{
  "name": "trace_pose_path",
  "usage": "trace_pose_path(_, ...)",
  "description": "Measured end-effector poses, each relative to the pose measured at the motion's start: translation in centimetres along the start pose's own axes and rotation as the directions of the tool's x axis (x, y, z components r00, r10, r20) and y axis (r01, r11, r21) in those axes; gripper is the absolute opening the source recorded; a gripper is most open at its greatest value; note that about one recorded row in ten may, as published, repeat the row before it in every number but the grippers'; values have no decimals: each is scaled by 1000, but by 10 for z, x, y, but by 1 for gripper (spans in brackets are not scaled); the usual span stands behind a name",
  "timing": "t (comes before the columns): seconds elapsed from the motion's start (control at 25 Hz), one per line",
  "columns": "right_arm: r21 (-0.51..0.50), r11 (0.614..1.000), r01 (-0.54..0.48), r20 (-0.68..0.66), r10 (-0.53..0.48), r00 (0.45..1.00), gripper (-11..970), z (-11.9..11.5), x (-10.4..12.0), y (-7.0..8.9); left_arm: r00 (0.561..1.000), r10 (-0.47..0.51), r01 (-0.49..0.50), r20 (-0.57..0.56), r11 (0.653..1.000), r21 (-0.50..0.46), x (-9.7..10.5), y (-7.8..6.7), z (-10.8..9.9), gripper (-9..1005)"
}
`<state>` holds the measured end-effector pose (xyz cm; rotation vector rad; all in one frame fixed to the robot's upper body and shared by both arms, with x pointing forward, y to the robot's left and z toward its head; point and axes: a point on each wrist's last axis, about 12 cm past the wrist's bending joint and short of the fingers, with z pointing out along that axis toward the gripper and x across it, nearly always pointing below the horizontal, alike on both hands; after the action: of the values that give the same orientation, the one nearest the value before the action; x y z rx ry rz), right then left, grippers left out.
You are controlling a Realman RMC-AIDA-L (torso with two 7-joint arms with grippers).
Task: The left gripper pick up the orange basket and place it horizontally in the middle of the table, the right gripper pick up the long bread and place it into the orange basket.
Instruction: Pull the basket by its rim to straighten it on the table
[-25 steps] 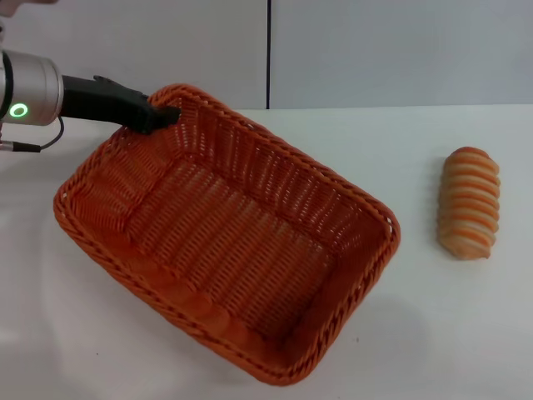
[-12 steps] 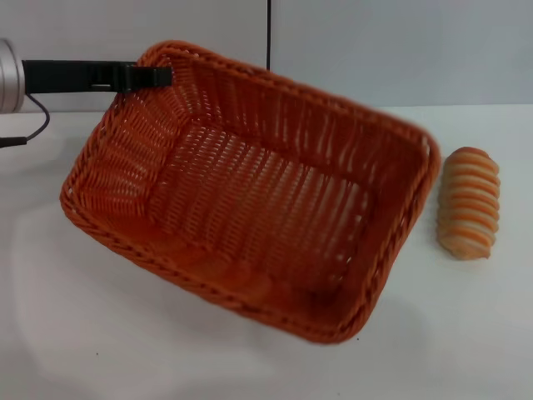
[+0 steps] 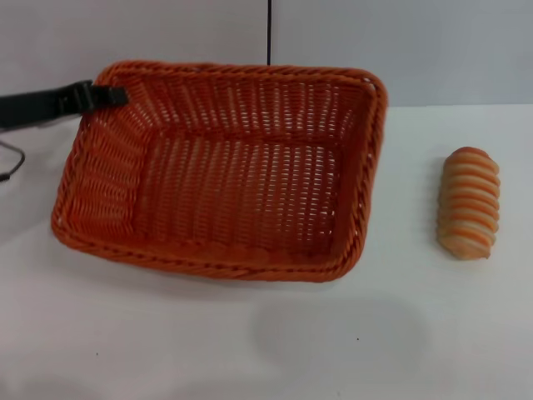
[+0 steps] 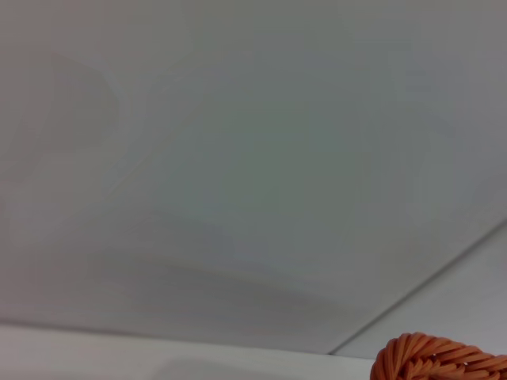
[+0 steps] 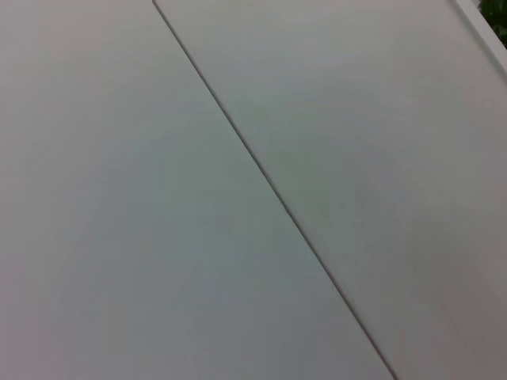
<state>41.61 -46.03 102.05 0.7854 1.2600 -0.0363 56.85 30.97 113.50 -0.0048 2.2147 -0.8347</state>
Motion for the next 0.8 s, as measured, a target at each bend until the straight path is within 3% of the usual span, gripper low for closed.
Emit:
trace_pose_path(0.44, -31, 999, 13, -21, -14, 1000, 491, 12, 0, 7, 994, -107, 108, 26, 992, -62, 32, 27, -10, 170)
trace_pose_path(0.8, -54, 998, 19, -39, -21, 999, 495, 22, 2, 14, 995, -98, 98, 8, 994, -38, 40, 28, -15, 171)
